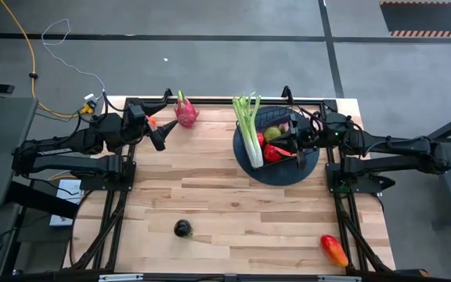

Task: Build produce basket
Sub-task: Put the pumpkin into the wire basket

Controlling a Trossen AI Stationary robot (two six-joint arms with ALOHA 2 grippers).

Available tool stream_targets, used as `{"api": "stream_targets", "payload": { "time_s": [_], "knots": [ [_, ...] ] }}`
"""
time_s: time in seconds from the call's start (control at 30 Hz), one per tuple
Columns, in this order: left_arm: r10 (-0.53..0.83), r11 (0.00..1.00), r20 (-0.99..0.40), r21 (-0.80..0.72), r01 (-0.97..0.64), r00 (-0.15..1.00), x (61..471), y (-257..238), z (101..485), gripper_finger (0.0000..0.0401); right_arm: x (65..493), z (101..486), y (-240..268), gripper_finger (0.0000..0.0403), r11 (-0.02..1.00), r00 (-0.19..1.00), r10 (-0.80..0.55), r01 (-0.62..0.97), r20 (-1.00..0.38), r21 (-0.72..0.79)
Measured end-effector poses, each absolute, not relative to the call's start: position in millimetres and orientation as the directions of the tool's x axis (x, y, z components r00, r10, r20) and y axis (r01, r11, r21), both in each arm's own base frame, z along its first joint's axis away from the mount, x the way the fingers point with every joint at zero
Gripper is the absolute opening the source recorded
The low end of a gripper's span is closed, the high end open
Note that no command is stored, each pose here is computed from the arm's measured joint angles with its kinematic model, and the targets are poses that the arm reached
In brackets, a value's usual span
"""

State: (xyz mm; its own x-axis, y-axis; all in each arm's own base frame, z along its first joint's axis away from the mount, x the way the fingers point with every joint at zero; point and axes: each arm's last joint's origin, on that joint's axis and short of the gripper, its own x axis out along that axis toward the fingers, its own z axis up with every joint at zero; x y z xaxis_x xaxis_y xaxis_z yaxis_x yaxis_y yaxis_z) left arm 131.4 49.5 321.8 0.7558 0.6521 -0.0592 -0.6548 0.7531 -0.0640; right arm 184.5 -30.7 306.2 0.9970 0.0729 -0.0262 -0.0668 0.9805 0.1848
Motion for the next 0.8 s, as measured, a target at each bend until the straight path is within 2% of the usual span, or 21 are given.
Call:
{"api": "stream_targets", "payload": {
  "time_s": [0.5, 0.8],
  "knots": [
    [0.633, 0.769, -0.046, -0.077, -0.635, 0.773, 131.9, 49.0, 323.2, 0.0361, 184.5, 306.0, -30.7, 0.0000, 0.981, 0.997, 0.073, -0.067, -0.027, 0.183],
    [0.640, 0.767, -0.047, -0.009, -0.641, 0.767, 131.7, 49.2, 323.2, 0.0361, 184.5, 306.0, -30.7, 0.0000, 0.981, 0.997, 0.072, -0.066, -0.027, 0.184]
  ]
}}
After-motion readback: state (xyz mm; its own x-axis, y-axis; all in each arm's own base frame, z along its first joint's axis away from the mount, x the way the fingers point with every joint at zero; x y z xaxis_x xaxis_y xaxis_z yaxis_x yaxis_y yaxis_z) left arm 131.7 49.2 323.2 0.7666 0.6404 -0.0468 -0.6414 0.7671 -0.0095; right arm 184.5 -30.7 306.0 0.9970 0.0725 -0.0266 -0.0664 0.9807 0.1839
